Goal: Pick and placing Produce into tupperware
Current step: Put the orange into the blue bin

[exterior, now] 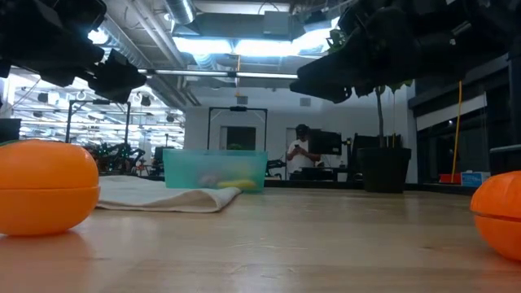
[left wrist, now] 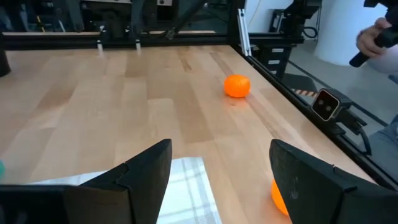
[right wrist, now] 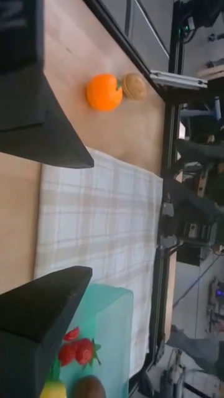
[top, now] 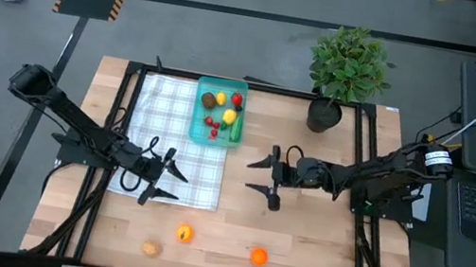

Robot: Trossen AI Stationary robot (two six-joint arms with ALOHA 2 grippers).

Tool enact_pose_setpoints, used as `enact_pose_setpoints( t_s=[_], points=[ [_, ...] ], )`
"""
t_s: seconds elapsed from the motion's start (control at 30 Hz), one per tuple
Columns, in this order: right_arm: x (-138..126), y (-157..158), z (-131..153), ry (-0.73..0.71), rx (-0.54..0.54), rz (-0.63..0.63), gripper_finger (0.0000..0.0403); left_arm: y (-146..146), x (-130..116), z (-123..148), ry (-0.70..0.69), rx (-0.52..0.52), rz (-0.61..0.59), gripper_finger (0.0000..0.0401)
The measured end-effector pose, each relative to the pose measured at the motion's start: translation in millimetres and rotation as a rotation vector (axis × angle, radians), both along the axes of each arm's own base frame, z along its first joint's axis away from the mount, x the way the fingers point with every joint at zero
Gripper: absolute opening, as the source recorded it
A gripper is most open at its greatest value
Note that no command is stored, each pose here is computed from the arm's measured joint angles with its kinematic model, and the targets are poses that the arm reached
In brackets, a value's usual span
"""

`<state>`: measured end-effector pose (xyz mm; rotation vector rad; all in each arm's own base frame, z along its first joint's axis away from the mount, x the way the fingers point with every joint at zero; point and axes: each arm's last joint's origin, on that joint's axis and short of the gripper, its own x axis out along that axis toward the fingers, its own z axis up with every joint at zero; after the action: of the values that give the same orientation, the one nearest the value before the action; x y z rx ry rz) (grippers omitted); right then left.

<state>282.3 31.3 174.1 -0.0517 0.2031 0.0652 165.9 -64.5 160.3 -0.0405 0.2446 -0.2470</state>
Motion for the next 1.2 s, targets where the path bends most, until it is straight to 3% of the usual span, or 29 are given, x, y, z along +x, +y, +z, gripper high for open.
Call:
enact_pose_setpoints(
  t_s=[0.67,0.97,1.2],
  points=[
    [0.0,-0.5,0.0,0.000,0.004,-0.015,0.0272,-2.2,-0.8,0.4,0.000,-0.017,-0.002,0.0263],
    [0.1,-0.5,0.3,-0.002,0.028,-0.020,0.0272,-2.4,-0.2,3.3,-0.046,0.037,-0.018,0.0324],
    [0.1,-0.5,0.2,-0.001,0.030,-0.021,0.0272,-2.5,0.1,4.5,-0.073,0.089,-0.030,0.0333]
  ],
)
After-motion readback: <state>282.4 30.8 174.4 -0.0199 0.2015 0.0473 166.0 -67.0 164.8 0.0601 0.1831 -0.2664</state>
